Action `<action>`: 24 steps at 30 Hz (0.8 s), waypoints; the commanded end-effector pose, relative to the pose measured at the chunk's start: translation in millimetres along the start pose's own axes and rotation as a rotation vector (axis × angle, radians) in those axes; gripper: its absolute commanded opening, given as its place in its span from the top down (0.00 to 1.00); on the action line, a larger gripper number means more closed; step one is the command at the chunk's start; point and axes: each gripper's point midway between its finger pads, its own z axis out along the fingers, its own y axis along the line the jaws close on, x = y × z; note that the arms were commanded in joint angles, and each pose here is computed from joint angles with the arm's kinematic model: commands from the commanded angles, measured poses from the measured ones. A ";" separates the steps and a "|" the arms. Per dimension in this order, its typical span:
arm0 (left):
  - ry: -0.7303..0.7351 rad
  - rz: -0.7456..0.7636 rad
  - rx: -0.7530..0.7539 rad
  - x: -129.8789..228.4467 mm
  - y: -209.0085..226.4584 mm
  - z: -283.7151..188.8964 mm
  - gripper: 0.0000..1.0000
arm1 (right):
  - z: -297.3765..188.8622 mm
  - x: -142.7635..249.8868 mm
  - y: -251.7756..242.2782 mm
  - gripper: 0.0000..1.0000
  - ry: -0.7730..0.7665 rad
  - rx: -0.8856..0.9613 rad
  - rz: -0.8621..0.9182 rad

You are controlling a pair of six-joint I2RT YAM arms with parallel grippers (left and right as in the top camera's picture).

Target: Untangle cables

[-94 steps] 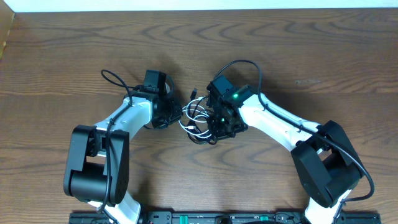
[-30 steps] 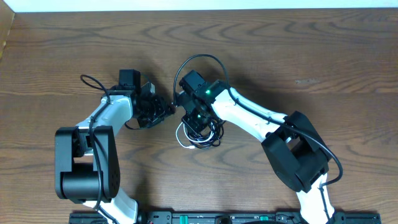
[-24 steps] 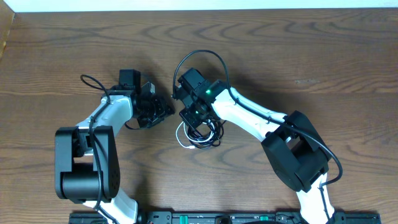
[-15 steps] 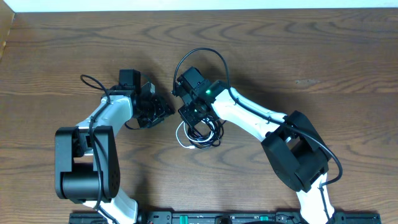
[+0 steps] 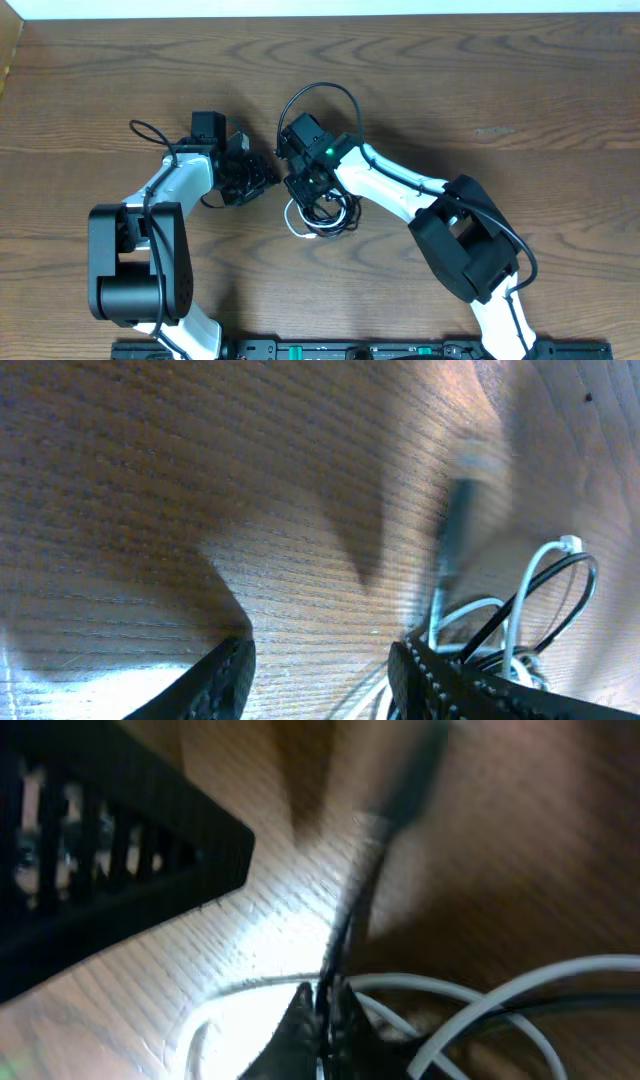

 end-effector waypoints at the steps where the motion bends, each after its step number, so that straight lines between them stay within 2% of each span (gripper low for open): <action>1: 0.028 -0.023 -0.044 7.3 15.5 7.6 0.51 | 1.5 -2.9 -0.1 0.99 -0.011 0.002 0.000; 4: 0.034 -0.023 -0.039 8.4 14.6 7.1 0.51 | -5.4 -11.8 -4.3 0.99 -0.044 0.000 0.017; 10: 0.078 0.056 0.072 15.4 -4.6 6.0 0.51 | -25.2 -32.3 -24.3 0.99 -0.117 -0.006 0.123; 16: 0.110 0.165 0.213 22.4 -27.7 2.1 0.51 | -36.5 -46.5 -39.2 0.99 -0.152 -0.112 0.344; 20: 0.119 0.177 0.212 26.0 -30.8 4.4 0.49 | -43.9 -54.0 -34.1 0.99 -0.158 -0.223 0.406; 24: 0.134 0.212 0.208 34.0 -41.3 10.9 0.44 | -45.8 -58.0 -31.6 0.99 -0.168 -0.248 0.413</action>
